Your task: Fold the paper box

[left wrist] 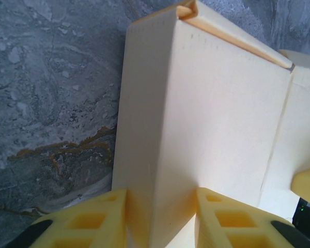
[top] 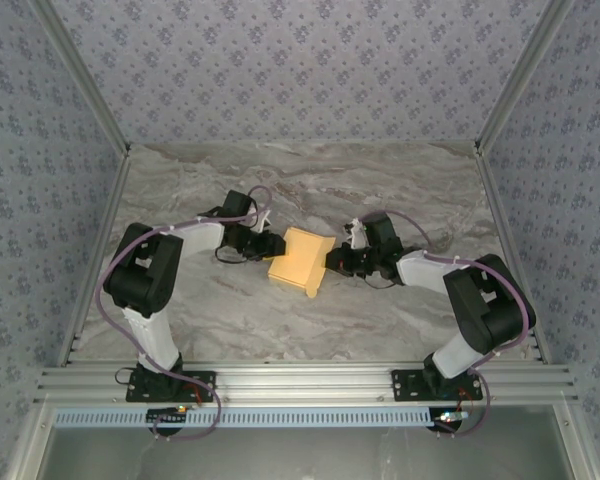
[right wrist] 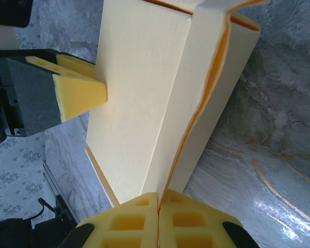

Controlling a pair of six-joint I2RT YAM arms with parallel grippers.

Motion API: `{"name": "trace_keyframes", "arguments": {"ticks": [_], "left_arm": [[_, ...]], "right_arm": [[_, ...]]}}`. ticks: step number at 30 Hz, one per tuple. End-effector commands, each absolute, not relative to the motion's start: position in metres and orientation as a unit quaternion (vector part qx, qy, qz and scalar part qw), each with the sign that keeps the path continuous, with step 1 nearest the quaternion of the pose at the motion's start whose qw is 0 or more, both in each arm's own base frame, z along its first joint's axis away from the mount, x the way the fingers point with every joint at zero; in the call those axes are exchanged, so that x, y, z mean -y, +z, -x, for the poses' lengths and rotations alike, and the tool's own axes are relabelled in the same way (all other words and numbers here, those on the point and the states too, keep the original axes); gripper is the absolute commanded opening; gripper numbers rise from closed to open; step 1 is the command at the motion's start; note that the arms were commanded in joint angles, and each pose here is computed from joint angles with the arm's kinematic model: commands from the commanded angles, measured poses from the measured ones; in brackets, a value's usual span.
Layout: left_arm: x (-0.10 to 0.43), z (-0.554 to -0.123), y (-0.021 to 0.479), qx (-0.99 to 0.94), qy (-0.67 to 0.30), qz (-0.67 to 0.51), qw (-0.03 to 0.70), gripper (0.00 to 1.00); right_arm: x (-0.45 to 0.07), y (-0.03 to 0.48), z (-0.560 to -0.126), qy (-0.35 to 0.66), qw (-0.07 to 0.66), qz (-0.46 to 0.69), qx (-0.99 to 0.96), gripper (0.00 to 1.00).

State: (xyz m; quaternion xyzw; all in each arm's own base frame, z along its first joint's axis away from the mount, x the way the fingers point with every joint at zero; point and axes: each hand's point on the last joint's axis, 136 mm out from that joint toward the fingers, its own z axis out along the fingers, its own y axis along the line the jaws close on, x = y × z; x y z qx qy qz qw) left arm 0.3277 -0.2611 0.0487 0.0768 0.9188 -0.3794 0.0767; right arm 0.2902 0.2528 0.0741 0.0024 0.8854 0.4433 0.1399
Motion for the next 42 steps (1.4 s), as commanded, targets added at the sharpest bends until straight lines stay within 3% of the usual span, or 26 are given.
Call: {"name": "trace_keyframes", "arguments": {"ticks": [1, 10, 42], "left_arm": [[0.265, -0.321, 0.047, -0.914, -0.394, -0.075, 0.056, 0.28], [0.269, -0.31, 0.044, -0.904, -0.423, -0.053, 0.039, 0.24], [0.276, -0.306, 0.034, -0.891, -0.452, -0.041, 0.021, 0.27]], "right_arm": [[-0.264, 0.094, -0.299, 0.472, 0.151, 0.006, -0.868, 0.08], [-0.269, 0.121, -0.307, 0.507, 0.169, -0.01, -0.845, 0.07], [-0.264, 0.139, -0.305, 0.5, 0.185, 0.002, -0.846, 0.06]]}}
